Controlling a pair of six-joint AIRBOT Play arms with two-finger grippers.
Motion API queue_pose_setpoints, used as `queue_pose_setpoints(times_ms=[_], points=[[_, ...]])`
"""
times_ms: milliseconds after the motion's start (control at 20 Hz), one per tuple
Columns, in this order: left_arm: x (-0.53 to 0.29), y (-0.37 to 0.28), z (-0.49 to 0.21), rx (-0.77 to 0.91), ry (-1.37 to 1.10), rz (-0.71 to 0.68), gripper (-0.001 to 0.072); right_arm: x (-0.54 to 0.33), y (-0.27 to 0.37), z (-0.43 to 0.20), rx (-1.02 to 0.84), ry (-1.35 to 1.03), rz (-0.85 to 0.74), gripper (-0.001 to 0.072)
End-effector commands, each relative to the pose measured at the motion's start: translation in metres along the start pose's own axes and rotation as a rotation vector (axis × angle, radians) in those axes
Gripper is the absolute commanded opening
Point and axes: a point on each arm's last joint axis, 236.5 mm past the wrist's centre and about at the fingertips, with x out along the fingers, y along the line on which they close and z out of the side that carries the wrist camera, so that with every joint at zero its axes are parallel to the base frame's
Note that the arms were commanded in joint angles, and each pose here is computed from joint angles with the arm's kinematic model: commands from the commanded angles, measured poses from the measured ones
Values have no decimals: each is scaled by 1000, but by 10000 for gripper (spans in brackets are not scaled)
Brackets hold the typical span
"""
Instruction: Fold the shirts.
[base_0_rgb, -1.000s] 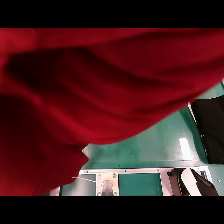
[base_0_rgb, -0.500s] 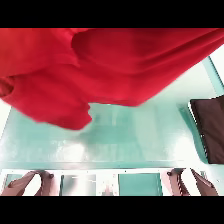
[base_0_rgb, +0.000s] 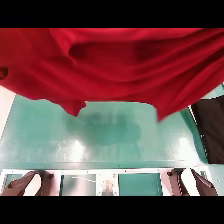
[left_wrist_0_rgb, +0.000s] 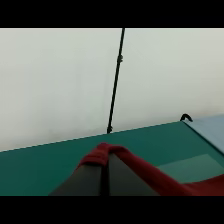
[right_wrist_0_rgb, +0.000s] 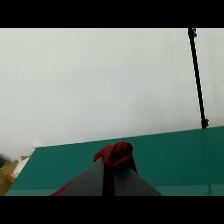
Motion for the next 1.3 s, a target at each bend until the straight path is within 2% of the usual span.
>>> queue_pose_setpoints(times_ms=[0,100,250,400,550,700,900,1050,1250], points=[[-23,-32,13,33,-64,-48,19,-28,36,24,-124,-88,-6,19],[-39,-45,27,87,-134,-40,19,-35,41,30,-161,-111,-28,19],[-33,-25,20,88,-104,25,19,-27,27,26,-135,-84,-43,19],[20,24,-24,-39,54,16,19,4,-18,8,-38,1,-62,19],[95,77,-99,-211,240,-89,19,57,-90,-32,110,125,-58,20],[165,145,-205,-420,416,-115,19,137,-167,-114,280,270,-51,20],[252,195,-373,-605,631,-102,19,249,-239,-284,447,507,-97,20],[289,240,-472,-720,672,32,19,302,-288,-385,549,616,-166,20],[291,289,-532,-806,673,174,19,345,-328,-440,662,649,-172,19]])
